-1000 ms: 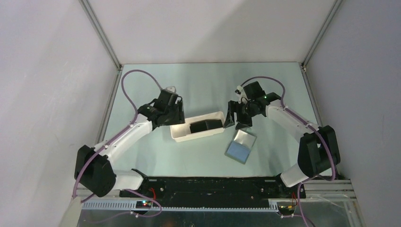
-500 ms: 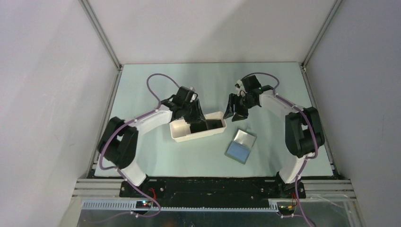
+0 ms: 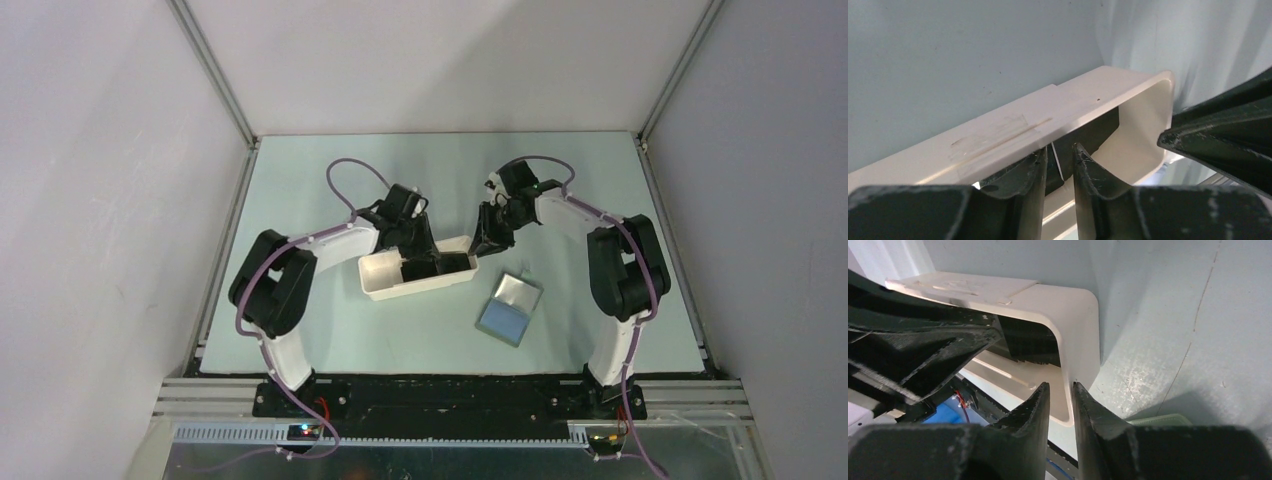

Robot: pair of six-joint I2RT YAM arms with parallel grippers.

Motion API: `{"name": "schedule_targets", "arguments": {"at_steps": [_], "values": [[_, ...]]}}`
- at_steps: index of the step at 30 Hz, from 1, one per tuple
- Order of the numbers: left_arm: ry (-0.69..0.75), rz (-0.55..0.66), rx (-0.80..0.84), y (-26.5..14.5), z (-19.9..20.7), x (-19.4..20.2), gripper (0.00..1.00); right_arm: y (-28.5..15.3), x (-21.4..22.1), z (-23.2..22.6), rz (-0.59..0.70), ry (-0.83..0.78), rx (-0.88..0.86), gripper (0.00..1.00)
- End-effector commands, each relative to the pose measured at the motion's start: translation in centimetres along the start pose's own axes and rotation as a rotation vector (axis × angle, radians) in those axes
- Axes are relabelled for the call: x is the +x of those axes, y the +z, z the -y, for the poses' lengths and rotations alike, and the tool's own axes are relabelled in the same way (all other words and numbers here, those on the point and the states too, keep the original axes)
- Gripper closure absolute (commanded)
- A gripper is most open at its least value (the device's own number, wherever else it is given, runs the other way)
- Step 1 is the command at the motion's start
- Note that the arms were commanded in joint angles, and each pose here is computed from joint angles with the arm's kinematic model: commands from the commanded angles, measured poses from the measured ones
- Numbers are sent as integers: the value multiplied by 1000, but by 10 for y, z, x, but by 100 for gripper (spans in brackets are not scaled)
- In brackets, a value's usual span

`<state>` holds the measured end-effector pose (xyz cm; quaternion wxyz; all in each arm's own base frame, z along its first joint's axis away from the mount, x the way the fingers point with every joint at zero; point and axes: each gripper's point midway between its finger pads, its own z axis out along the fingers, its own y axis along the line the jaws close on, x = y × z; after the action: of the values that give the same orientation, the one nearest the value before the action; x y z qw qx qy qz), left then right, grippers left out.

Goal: Put the credit cards into the card holder
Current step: Adjust the credit card in the storage box.

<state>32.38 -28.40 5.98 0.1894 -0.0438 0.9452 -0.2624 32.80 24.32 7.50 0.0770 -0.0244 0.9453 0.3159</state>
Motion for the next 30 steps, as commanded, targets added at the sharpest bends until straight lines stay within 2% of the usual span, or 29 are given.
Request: {"name": "schedule_targets", "arguments": {"at_steps": [1, 5, 9, 12, 21, 25, 30], "values": [[27, 22, 35, 4, 15, -10, 71, -1, -12, -23, 33, -48, -54, 74], [31, 17, 36, 6, 17, -7, 72, -1, -11, -24, 30, -51, -56, 78], [40, 19, 64, 5, 29, -10, 79, -1, -10, -24, 26, -53, -56, 82], [46, 27, 95, 0, 41, -16, 86, -2, -9, -25, 25, -56, -56, 82], [54, 40, 164, -15, 62, -23, 88, -6, -10, -26, 31, -57, -68, 79], [51, 4, 177, -8, 64, -18, 86, -13, -13, -27, 42, -59, -80, 75], [49, -16, 215, -8, 76, -13, 79, -30, -16, -30, 75, -61, -102, 57]]}}
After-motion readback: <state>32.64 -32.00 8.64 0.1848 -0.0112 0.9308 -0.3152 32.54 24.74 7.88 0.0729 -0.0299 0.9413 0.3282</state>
